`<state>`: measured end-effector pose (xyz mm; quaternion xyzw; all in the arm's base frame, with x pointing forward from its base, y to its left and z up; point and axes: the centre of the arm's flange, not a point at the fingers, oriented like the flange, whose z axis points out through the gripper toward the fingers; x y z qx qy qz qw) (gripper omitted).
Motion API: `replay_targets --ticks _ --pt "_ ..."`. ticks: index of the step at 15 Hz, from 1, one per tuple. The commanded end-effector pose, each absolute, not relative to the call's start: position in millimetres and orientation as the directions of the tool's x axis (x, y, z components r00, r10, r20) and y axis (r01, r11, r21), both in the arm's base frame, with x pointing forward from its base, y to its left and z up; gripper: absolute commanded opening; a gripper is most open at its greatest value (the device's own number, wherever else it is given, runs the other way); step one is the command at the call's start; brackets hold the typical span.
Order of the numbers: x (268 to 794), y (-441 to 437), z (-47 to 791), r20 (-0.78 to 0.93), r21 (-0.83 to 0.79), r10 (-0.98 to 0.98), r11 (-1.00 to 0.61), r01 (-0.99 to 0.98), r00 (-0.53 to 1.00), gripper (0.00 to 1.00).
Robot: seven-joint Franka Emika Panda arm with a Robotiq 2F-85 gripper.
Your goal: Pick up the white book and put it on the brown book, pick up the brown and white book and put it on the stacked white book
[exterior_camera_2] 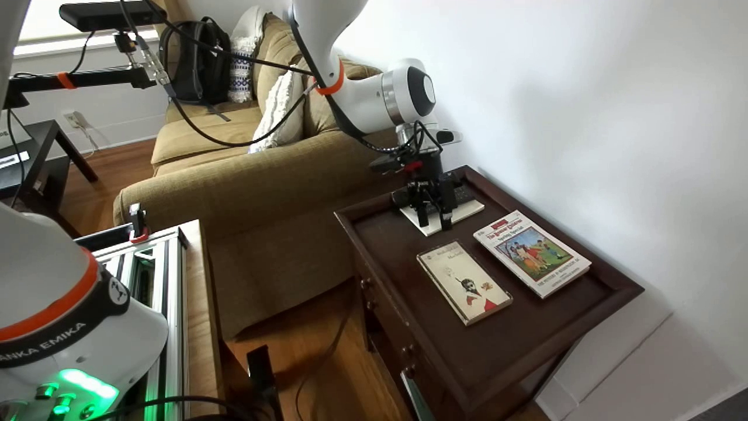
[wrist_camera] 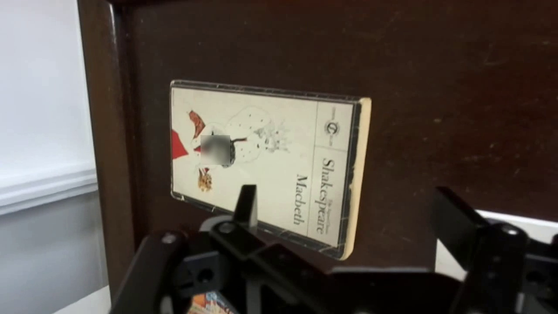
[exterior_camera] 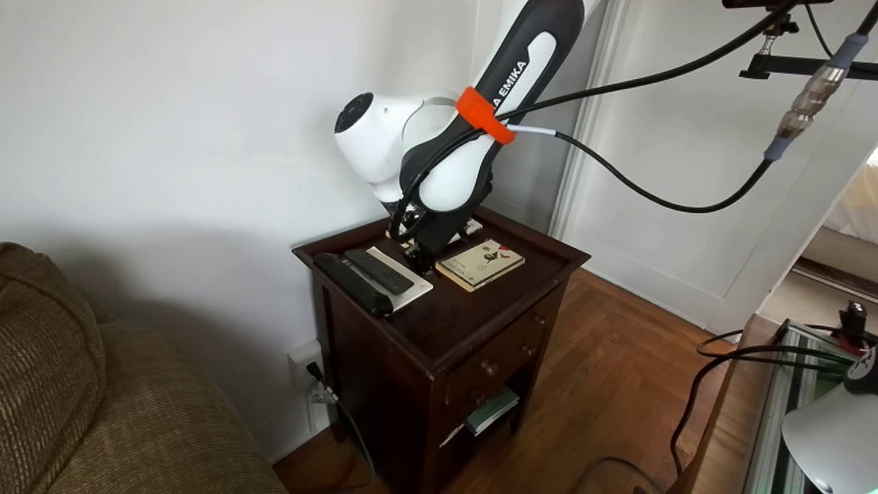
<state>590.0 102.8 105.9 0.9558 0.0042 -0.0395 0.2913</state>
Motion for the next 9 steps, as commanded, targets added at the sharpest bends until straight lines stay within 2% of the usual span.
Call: replay_targets --ticks 1,5,9 --pt "578.0 85.1 93.8 -0.14 0.501 -0.075 -0.865 0.005 0.987 1.0" --pt "571.4 70.0 82.0 -0.188 0.484 -0.111 -0.875 -0.006 0.976 1.0" --pt "570.4 65.0 67.7 -0.173 0.468 -0.053 -0.883 0.035 0.984 1.0"
